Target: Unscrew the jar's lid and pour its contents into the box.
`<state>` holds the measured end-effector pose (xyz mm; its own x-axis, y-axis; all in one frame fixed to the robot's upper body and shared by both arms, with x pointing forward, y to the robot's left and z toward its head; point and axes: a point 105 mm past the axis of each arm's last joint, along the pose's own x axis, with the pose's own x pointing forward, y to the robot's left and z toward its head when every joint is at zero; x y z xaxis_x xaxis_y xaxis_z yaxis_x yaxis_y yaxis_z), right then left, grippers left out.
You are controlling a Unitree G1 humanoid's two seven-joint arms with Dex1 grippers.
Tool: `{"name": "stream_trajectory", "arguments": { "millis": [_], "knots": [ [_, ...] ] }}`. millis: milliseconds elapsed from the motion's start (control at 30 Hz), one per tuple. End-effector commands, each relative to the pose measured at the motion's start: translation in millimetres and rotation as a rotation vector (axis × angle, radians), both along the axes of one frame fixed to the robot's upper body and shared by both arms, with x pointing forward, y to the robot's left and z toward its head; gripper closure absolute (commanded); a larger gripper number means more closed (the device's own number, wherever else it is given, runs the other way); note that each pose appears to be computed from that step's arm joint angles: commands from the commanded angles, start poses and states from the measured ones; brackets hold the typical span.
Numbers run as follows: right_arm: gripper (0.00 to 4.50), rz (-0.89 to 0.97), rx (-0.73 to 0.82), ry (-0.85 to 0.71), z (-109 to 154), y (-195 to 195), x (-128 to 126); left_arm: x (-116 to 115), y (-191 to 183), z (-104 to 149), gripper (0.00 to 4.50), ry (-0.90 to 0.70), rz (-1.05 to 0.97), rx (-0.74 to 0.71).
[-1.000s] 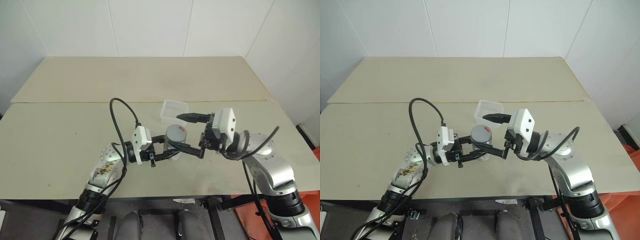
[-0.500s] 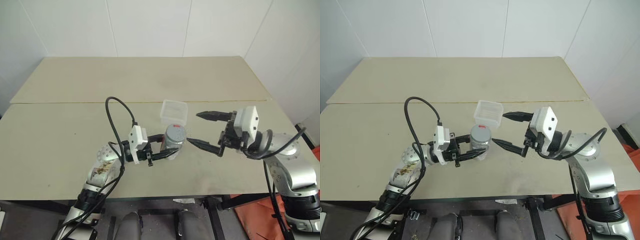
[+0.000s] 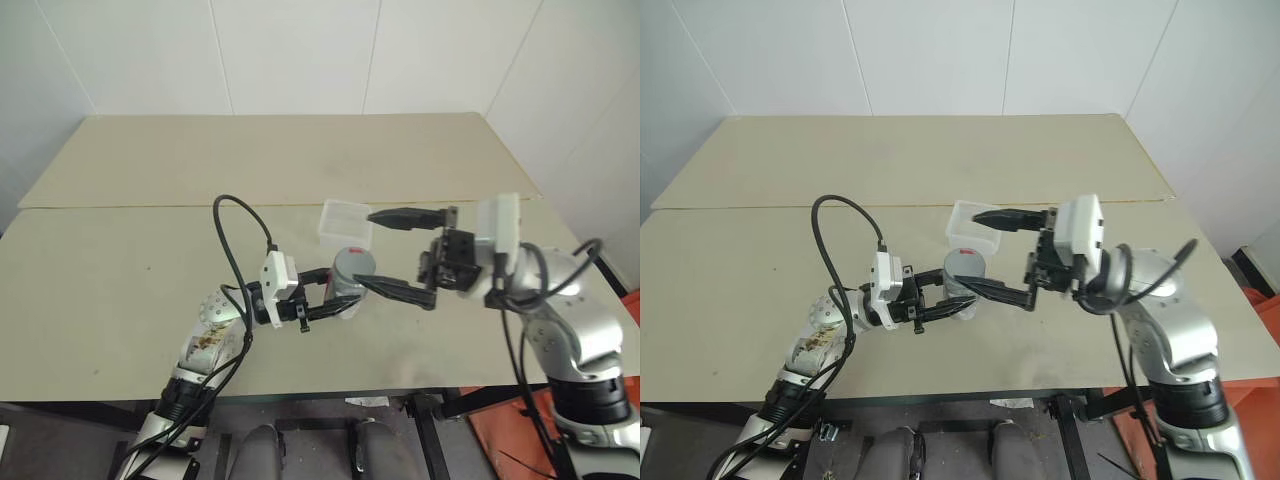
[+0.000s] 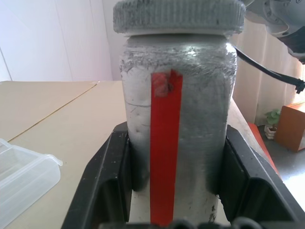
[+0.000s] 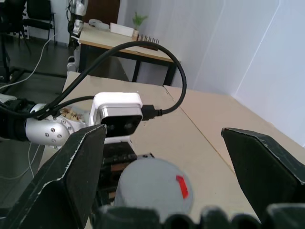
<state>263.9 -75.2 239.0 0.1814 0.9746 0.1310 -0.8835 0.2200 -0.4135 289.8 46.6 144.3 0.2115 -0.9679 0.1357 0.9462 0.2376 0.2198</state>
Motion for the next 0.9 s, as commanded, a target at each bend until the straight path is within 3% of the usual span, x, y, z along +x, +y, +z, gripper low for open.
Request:
{"name": "stream_trajectory", "arguments": {
  "millis": [33,333,900],
  "knots": [
    [0.00,0.006,0.000,-0.019,0,11,4,-2,-2,14,2.51,-0.067,-0.007,-0.026],
    [0.00,-0.053,0.016,0.005,-7,10,24,-3,-1,17,2.51,-0.065,0.009,-0.050],
    [0.00,-0.157,-0.013,0.018,-15,-29,24,0,5,16,2.51,-0.063,0.024,-0.046]
  ]
}}
